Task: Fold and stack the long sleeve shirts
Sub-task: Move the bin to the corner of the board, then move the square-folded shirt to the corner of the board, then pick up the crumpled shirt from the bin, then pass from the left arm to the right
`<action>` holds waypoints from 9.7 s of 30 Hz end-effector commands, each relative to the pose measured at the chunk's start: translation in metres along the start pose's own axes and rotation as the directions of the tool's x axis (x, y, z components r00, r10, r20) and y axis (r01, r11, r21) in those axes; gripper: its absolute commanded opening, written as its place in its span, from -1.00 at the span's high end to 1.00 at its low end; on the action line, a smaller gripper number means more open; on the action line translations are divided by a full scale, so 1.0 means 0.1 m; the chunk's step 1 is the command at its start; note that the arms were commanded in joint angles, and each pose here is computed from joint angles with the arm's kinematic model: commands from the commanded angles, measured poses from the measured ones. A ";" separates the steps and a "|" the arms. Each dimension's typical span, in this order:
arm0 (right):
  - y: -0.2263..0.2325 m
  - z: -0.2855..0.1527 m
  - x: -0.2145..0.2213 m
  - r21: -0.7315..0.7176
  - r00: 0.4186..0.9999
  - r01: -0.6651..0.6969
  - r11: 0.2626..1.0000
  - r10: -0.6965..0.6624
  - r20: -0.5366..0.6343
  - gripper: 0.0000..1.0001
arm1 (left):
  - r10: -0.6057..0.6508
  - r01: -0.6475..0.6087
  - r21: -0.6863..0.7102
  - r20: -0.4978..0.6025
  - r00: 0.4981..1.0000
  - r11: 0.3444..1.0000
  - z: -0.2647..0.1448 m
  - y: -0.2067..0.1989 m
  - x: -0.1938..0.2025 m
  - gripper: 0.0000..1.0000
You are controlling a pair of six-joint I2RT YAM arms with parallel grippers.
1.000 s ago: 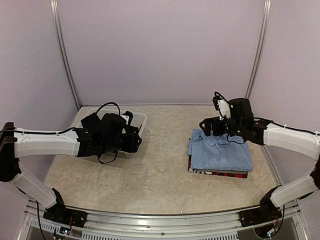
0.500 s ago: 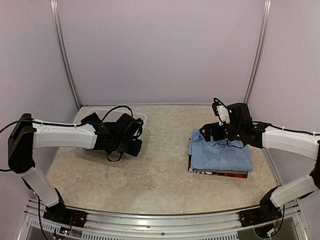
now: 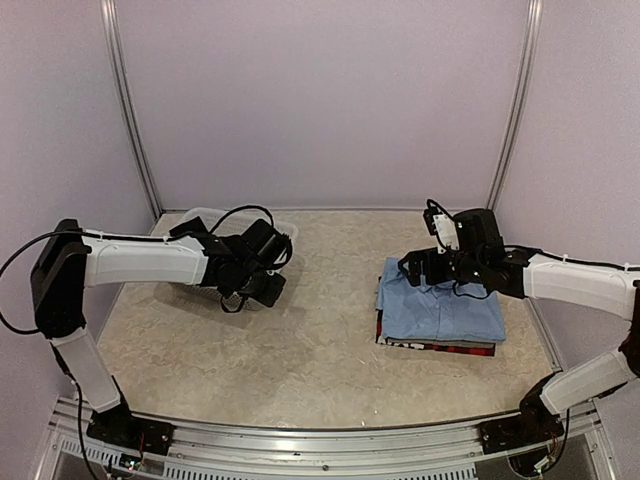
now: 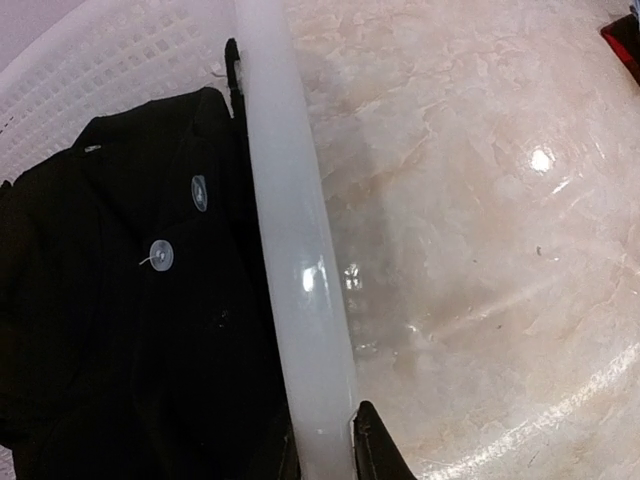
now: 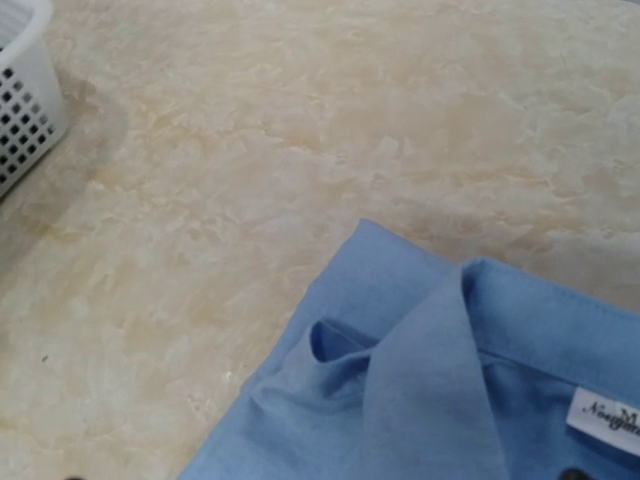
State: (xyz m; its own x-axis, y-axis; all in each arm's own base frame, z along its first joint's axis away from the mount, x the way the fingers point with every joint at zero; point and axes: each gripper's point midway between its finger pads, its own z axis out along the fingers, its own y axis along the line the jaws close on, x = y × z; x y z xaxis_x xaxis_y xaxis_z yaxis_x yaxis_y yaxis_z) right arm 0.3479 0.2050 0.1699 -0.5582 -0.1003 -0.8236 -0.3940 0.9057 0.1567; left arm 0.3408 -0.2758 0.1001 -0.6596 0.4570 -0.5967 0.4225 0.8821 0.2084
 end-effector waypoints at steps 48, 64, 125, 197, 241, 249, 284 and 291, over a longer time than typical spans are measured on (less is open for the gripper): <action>0.46 0.03 0.47 0.060 0.968 0.154 0.986 -0.138 -0.211 -0.95 | -0.166 0.180 -0.192 0.088 0.982 0.965 1.20 1.76 -0.88 -0.46; 0.42 0.45 1.29 0.261 0.798 0.440 0.859 -0.241 -0.552 -0.75 | -0.302 0.427 -0.150 0.504 0.809 0.892 -0.35 2.08 -1.57 -0.98; -0.69 -0.58 1.98 0.522 0.791 -0.123 0.844 0.401 -0.461 -0.89 | -0.298 0.300 0.072 0.468 0.832 0.951 -0.82 0.96 -1.30 -0.98; -2.98 -0.29 1.05 0.845 0.869 0.131 0.518 0.350 -0.349 -0.99 | -0.260 0.313 -0.089 0.377 0.889 0.945 -0.52 1.16 -0.97 -0.98; 0.09 0.32 0.40 0.229 0.964 0.156 0.961 -0.098 -0.245 -0.95 | -0.516 0.561 -0.156 0.256 0.818 0.813 0.35 2.61 -0.90 -0.68; 0.19 0.38 0.48 0.199 0.957 0.176 0.964 -0.120 -0.263 -0.96 | -0.542 0.557 -0.267 0.135 0.830 0.787 0.79 3.03 -0.60 -0.76; 0.22 0.31 0.73 0.187 0.952 0.149 0.971 -0.090 -0.291 -0.91 | -0.497 0.425 0.295 0.698 0.516 0.856 -1.71 2.71 -2.33 1.00; 0.25 0.17 0.52 0.183 0.967 0.137 0.973 -0.091 -0.238 -0.92 | -0.438 0.134 0.420 0.817 0.374 0.897 -3.59 1.74 -2.71 1.00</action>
State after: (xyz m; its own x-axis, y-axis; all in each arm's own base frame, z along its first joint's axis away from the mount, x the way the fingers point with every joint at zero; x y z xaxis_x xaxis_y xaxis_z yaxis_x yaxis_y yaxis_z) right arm 0.3243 0.2284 0.0984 -0.7083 -0.2967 -0.6406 -0.3291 0.9415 -0.0721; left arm 0.4568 -0.1755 0.4871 -0.0616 -0.2680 -0.9615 0.3662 0.8901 -0.2715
